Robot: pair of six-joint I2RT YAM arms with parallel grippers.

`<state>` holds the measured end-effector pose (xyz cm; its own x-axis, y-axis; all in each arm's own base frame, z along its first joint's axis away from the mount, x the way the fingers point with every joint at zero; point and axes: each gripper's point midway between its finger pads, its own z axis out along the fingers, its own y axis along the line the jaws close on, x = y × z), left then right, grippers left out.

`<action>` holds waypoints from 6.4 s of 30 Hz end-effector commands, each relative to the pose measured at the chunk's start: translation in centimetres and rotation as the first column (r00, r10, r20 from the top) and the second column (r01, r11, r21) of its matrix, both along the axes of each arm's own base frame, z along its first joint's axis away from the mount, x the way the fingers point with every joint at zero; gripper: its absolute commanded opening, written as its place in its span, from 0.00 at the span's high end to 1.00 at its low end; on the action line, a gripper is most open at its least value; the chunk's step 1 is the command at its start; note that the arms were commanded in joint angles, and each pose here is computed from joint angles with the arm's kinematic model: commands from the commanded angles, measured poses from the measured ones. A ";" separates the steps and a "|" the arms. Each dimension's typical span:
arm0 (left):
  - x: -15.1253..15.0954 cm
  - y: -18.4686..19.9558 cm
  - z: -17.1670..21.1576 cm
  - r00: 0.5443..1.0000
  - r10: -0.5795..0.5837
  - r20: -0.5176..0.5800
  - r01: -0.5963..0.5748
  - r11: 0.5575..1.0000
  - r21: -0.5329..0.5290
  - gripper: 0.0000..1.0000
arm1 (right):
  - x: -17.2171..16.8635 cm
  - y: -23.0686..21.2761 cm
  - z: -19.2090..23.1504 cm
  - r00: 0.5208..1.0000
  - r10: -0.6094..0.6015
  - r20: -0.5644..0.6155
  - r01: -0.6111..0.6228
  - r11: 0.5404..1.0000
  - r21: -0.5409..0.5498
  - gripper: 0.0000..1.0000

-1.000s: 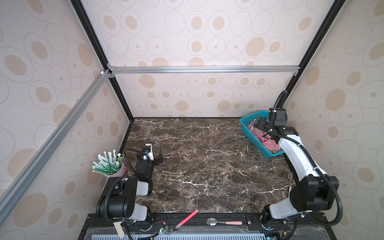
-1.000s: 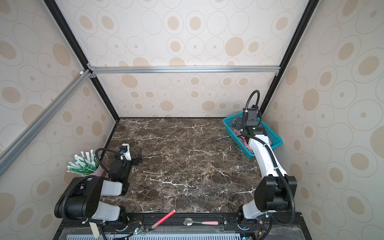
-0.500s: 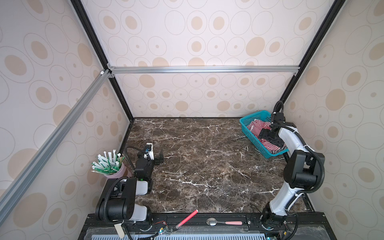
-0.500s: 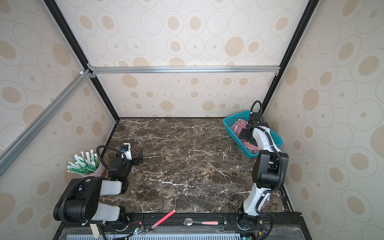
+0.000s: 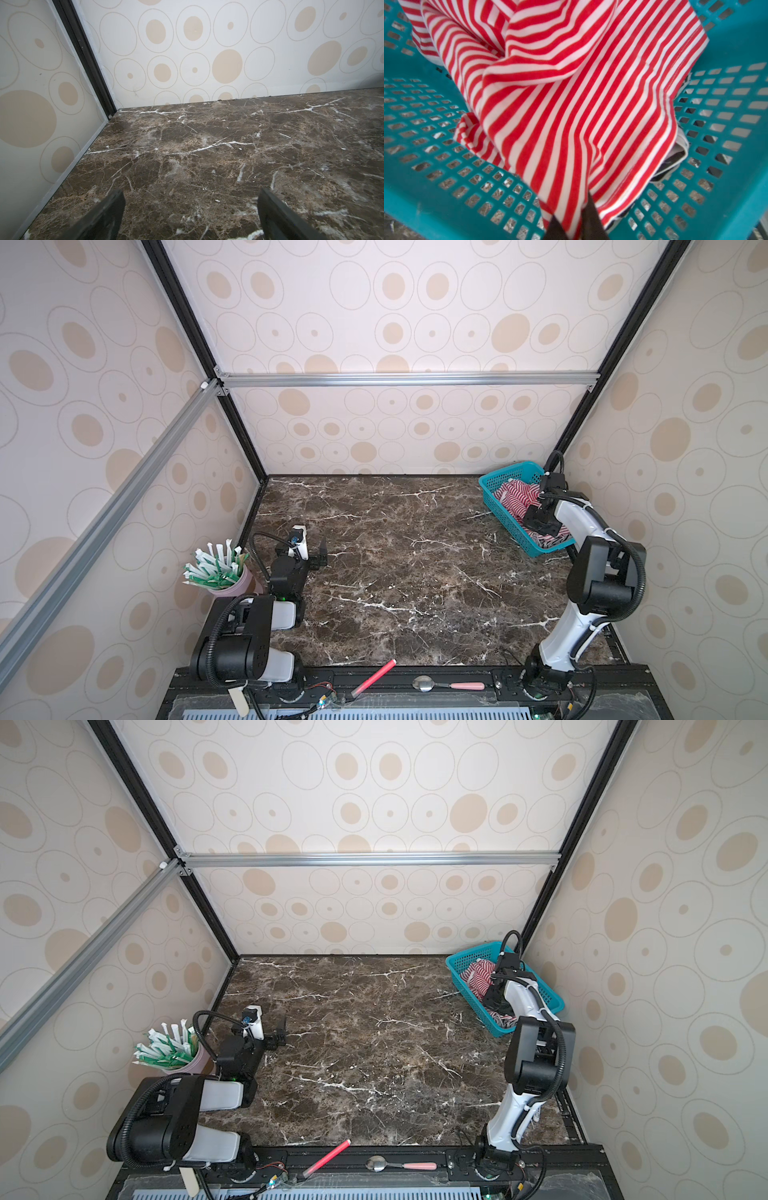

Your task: Fold and stack the tank tops

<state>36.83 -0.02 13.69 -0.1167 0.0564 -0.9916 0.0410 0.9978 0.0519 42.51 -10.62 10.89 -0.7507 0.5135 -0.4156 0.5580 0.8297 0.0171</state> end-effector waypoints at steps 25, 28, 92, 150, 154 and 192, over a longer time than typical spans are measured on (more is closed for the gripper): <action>2.5 -2.4 10.9 0.972 -0.163 -0.172 0.171 0.985 0.033 0.02 | -10.7 11.8 35.0 0.571 0.284 0.771 -0.311 0.943 -0.117 1.00; 1.4 -2.4 12.2 0.974 -0.166 -0.156 0.175 0.983 0.045 0.01 | -14.2 15.7 39.3 0.400 0.366 0.840 -0.442 0.880 -0.174 1.00; -5.4 -13.1 -0.9 0.660 -0.491 -0.569 0.637 0.767 0.077 0.01 | 0.9 42.8 -1.0 0.721 0.689 0.071 -0.687 0.699 0.200 0.66; -1.5 -25.6 -8.1 0.787 -0.268 -0.556 0.567 0.668 0.482 0.31 | -14.2 29.6 -1.3 0.845 0.492 0.209 -0.534 0.795 0.288 0.53; -1.6 -24.6 -7.7 0.804 -0.242 -0.544 0.543 0.672 0.503 0.31 | -14.1 29.8 -1.4 0.842 0.495 0.212 -0.538 0.791 0.290 0.54; -4.4 -22.4 -7.3 0.687 -0.353 -0.635 0.653 0.683 0.328 0.43 | -11.1 36.7 -7.5 0.812 0.579 0.072 -0.575 0.775 0.260 0.49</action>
<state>32.76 -22.53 6.23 -0.3544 0.7165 -0.6009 0.6908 0.6337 0.3481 30.92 25.66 3.63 -0.9464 0.0676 -0.3158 -0.0304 0.9548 0.2956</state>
